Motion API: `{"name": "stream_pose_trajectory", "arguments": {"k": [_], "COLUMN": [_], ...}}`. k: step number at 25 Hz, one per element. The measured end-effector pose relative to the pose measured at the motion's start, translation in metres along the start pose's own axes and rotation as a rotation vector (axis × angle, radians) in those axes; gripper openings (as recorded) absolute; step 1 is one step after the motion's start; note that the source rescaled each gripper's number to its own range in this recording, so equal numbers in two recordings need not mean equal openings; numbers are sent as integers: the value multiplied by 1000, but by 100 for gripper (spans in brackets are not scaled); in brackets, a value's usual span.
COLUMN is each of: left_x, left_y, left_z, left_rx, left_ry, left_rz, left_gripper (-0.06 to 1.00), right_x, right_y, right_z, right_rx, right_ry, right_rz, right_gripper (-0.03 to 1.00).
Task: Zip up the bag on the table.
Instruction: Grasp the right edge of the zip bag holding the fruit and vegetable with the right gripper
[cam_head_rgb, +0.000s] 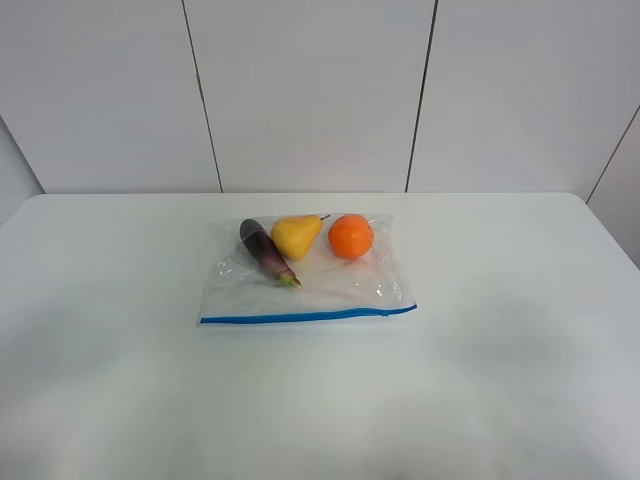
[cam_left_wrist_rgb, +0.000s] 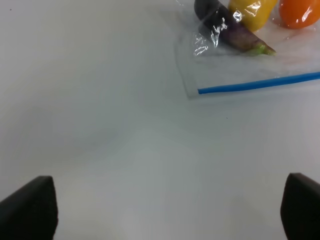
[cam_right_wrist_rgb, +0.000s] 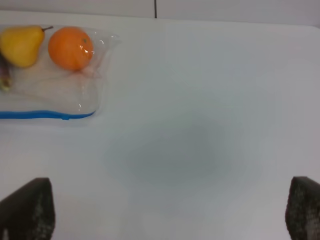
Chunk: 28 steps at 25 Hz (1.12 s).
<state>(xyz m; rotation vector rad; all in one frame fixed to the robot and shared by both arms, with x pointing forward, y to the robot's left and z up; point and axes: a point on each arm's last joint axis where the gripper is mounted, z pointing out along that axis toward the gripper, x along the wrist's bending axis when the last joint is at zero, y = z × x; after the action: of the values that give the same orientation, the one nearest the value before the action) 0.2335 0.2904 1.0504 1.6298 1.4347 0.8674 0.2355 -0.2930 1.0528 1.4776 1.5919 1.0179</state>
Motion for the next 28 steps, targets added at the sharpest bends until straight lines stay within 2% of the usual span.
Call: {"name": "stream_pose_trajectory", "arguments": {"k": [11, 14, 21, 28], "left_x": [0, 0, 0, 0], "left_y": [0, 0, 0, 0], "left_z": [0, 0, 0, 0], "left_rx": [0, 0, 0, 0], "left_ry": [0, 0, 0, 0], "left_rz": [0, 0, 0, 0], "left_gripper": [100, 100, 100, 100], "right_x": [0, 0, -2, 2], "right_y": [0, 6, 73, 136], "right_z": [0, 4, 35, 129], "right_rx": [2, 34, 212, 403], "right_ry": [0, 1, 27, 127], "right_rz": [0, 2, 44, 185], "right_gripper": [100, 100, 100, 100]}}
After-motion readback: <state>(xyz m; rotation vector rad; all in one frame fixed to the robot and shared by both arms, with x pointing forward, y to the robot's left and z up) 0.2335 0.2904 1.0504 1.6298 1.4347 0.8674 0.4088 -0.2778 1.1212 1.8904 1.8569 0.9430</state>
